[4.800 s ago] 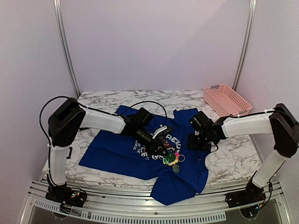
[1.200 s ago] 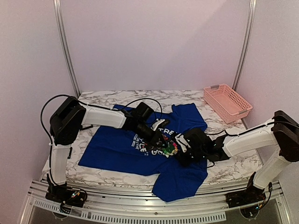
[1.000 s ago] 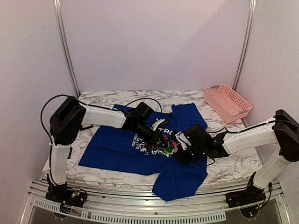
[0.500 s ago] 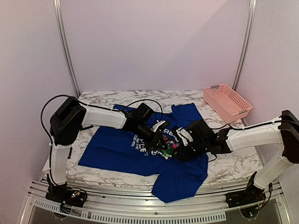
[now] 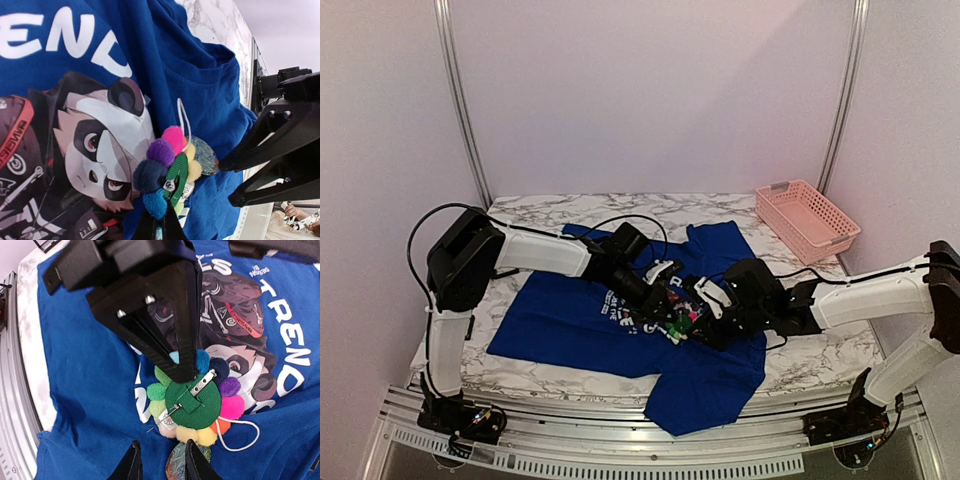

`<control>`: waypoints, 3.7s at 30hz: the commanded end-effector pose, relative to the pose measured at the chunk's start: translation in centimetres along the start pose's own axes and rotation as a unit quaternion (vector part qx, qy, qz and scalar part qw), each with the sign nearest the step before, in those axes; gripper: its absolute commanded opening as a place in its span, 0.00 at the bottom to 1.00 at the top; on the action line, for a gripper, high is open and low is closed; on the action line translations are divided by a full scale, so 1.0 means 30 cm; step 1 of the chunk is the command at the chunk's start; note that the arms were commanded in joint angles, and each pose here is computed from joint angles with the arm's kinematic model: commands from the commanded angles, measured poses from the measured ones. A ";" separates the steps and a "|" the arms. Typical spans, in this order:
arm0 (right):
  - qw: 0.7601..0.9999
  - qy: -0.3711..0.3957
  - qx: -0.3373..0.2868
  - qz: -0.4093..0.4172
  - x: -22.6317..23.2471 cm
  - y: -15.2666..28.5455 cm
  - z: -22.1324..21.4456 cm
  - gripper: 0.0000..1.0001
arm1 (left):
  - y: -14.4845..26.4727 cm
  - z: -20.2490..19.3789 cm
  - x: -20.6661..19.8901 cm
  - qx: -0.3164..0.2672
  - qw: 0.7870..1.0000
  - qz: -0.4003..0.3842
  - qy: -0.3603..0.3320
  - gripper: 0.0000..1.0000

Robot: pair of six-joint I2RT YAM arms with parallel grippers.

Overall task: Pin the brooch onto the clothing
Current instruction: Pin the clothing with brooches onto the flattened clothing.

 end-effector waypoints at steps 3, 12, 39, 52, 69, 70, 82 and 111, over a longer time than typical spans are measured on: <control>0.999 0.011 0.040 -0.005 -0.018 -0.055 -0.097 0.31 | 0.011 -0.018 -0.036 0.013 1.000 -0.012 0.010 0.00; 0.998 -0.014 0.048 -0.040 -0.053 -0.084 -0.123 0.25 | 0.023 0.020 -0.031 0.004 1.000 -0.016 0.015 0.00; 0.996 -0.074 -0.008 0.052 -0.014 0.042 0.001 0.20 | -0.014 -0.015 -0.039 0.027 1.000 -0.015 -0.007 0.00; 0.974 -0.168 -0.022 0.153 -0.128 0.001 0.079 0.56 | -0.023 -0.032 -0.049 0.034 0.998 -0.010 -0.043 0.00; 0.954 -0.166 0.033 0.248 -0.085 -0.094 0.018 0.16 | -0.025 -0.005 -0.060 0.023 0.997 -0.013 -0.076 0.00; 0.953 -0.168 0.035 0.251 -0.084 -0.094 0.018 0.11 | -0.023 0.000 -0.065 0.021 0.996 -0.017 -0.086 0.00; 0.926 -0.249 0.097 0.265 -0.113 -0.084 0.018 0.00 | 0.097 0.046 -0.115 0.042 0.931 -0.031 -0.361 0.66; 0.894 -0.355 0.161 0.220 -0.223 -0.169 -0.025 0.00 | -0.034 -0.090 -0.116 0.029 0.850 0.096 -0.518 0.41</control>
Point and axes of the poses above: each gripper's point midway between its finger pads, its own y axis back along the fingers, its own x axis along the line the jaws close on, z = x × y, the point moved 2 cm from there along y, back along the fingers, and after that the axes turned 14 degrees about -y, right-handed, at the moved point
